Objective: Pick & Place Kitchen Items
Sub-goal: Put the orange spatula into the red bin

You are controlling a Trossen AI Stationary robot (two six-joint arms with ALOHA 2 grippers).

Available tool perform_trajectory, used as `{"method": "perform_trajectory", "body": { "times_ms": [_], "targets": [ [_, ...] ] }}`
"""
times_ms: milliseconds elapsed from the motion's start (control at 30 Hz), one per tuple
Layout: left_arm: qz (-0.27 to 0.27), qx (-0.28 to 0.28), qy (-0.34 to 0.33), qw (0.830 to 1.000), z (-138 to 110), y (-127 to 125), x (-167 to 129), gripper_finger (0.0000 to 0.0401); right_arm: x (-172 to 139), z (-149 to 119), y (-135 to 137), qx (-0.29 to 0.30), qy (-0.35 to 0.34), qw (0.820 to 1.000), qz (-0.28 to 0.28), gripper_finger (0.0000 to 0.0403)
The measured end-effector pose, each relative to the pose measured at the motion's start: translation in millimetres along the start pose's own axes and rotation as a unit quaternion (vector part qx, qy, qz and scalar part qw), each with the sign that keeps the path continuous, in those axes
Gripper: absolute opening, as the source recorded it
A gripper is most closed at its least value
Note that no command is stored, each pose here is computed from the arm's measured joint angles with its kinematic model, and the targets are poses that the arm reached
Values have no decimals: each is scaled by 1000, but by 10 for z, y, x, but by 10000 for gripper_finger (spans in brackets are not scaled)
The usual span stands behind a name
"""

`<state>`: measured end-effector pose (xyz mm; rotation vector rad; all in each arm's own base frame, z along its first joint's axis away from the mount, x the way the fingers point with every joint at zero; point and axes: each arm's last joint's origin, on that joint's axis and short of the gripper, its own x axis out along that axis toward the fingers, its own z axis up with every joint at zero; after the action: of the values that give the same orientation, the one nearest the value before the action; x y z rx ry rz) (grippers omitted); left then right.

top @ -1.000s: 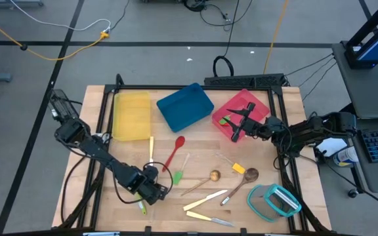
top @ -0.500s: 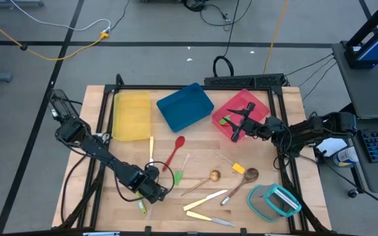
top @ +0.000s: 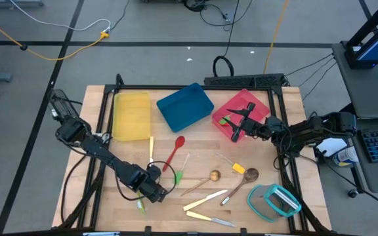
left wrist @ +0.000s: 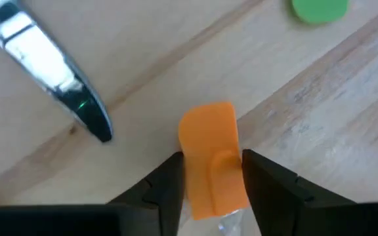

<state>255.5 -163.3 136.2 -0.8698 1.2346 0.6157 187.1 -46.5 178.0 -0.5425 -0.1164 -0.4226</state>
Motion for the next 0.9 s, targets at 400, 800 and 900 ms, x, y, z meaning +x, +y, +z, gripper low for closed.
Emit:
{"method": "perform_trajectory", "body": {
  "times_ms": [400,800,900],
  "targets": [
    [-3,20,-17,1000,117,-7,18,186,0,0,0,0,0,1000,0,171],
    [-8,36,-10,999,35,-40,119,182,0,1,1,2,-1,1000,1,171],
    [-6,53,-7,999,27,-37,118,182,0,9,8,4,-12,1000,16,171]
  ]
}}
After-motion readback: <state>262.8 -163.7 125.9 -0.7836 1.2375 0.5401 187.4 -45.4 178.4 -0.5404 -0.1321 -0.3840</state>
